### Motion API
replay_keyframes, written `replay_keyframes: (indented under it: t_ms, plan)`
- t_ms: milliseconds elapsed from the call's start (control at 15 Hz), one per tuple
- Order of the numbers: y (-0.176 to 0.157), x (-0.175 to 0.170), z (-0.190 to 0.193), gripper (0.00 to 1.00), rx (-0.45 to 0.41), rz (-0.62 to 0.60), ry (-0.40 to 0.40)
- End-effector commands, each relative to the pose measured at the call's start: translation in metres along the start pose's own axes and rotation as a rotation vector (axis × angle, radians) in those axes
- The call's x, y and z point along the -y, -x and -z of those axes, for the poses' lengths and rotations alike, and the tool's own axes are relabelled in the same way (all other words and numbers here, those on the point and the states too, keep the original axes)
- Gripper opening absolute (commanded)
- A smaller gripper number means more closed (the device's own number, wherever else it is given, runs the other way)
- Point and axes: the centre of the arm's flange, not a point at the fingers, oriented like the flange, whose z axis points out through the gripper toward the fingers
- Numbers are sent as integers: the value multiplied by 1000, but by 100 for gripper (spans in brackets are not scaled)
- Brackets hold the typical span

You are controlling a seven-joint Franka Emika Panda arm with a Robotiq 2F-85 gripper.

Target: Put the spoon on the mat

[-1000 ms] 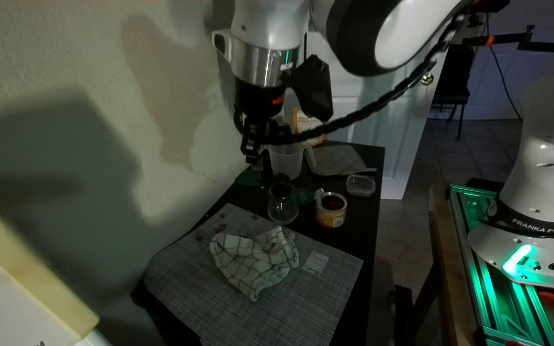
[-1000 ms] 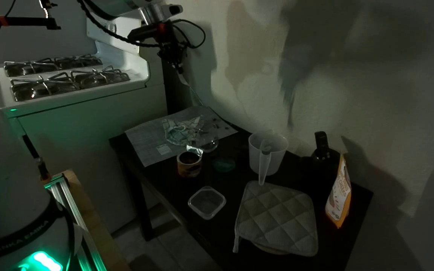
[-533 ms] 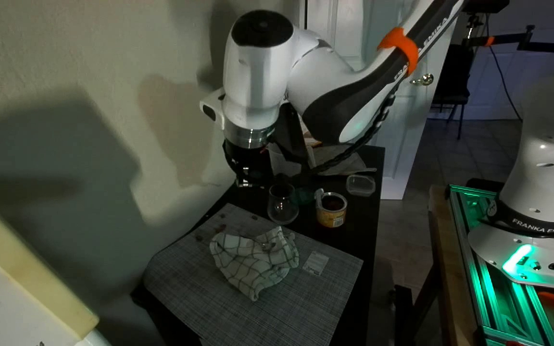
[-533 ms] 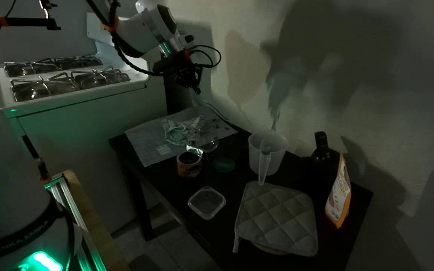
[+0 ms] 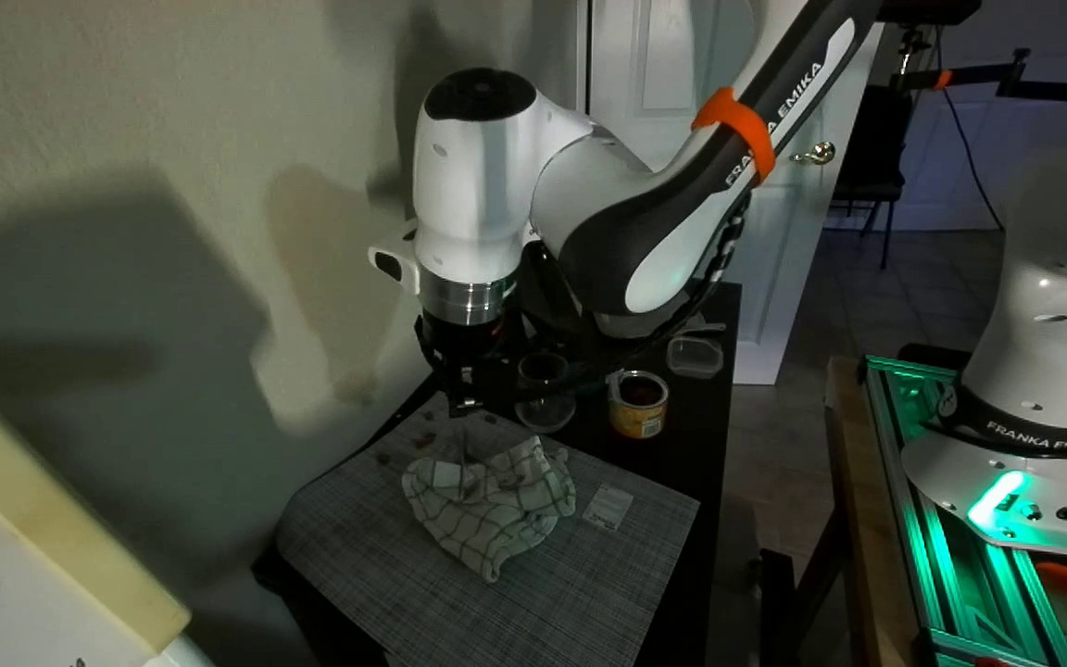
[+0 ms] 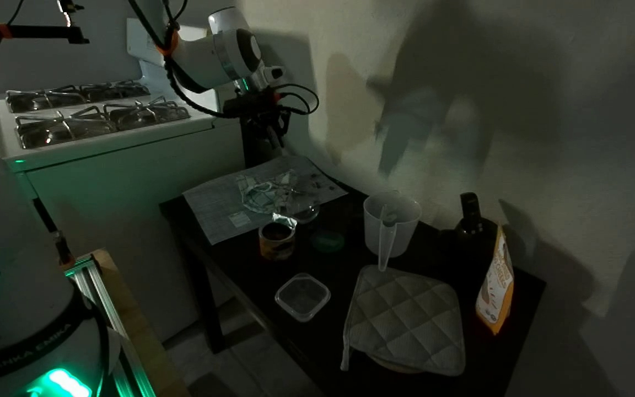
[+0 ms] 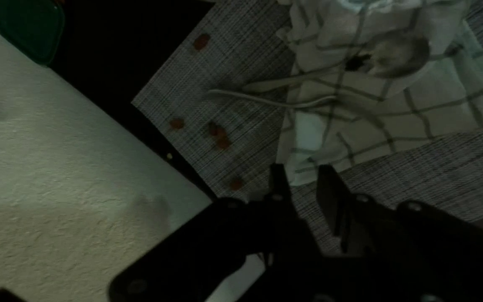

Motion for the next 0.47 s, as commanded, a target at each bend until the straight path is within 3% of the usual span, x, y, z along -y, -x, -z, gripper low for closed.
replay_keyframes:
  t_ms: [0,267,333,400]
  plan:
    - [7,-2,27,59,42,-21,-71]
    - [42,-34,82,90,-7,-90,-264]
    - [5,-17,45,97,-3,-74,-198]
    - [8,-23,54,79,-16,-73,-200]
